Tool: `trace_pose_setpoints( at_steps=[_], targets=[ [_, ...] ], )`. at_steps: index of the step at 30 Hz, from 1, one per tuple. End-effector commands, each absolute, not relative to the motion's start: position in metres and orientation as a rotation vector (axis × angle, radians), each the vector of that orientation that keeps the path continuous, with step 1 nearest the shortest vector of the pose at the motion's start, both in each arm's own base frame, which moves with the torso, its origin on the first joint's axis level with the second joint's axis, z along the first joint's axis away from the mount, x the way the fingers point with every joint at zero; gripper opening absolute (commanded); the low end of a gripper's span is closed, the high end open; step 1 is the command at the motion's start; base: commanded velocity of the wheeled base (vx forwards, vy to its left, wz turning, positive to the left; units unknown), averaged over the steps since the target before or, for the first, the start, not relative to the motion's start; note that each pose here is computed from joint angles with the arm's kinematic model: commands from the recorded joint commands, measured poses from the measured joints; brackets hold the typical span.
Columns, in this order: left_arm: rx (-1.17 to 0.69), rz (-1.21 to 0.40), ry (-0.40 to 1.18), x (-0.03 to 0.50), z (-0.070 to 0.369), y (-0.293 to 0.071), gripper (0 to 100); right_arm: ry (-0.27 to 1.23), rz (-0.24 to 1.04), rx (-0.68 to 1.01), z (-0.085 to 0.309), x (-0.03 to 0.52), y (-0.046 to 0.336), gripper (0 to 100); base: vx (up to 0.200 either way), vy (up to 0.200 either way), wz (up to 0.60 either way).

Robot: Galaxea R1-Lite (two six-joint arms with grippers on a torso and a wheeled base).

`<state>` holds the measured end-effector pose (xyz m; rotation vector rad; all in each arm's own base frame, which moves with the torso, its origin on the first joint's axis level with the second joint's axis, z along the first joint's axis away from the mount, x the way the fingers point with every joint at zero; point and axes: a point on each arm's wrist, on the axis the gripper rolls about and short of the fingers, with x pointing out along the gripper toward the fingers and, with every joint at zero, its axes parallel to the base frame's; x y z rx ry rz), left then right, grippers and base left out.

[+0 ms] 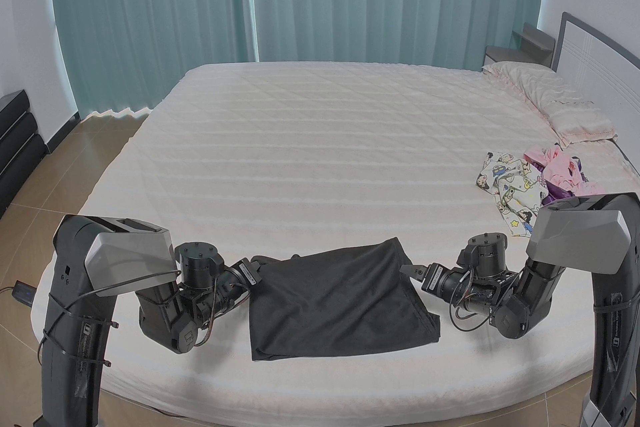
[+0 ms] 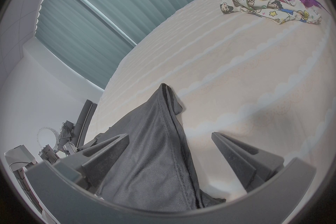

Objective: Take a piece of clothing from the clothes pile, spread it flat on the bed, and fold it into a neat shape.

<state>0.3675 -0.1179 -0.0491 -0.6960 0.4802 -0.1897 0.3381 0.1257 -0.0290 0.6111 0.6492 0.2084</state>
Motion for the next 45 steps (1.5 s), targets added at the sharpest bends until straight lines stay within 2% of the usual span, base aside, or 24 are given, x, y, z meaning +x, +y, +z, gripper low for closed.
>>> trace_pose_setpoints(
  at_steps=[1, 26, 27, 34, 45],
  targets=[
    [-0.701, -0.18, 0.467, 0.371, -0.048, -0.114, 0, 0.653, 0.208, 0.61, -0.03, 0.338, 0.126, 100, 0.0, 0.0, 0.0],
    [-0.708, -0.165, 0.45, 0.377, -0.049, -0.108, 0, 0.66, 0.204, 0.604, -0.036, 0.34, 0.126, 100, 0.0, 0.0, 0.0],
    [-0.708, -0.165, 0.45, 0.377, -0.049, -0.108, 100, 0.66, 0.204, 0.604, -0.036, 0.34, 0.126, 100, 0.0, 0.0, 0.0],
    [-0.707, -0.16, 0.458, 0.374, -0.05, -0.107, 100, 0.657, 0.212, 0.587, -0.038, 0.341, 0.127, 100, 0.0, 0.0, 0.0],
    [-0.794, -0.117, 0.487, 0.359, -0.039, -0.097, 100, 0.675, 0.338, 0.446, -0.06, 0.364, 0.141, 100, 0.0, 0.0, 0.0]
  ],
)
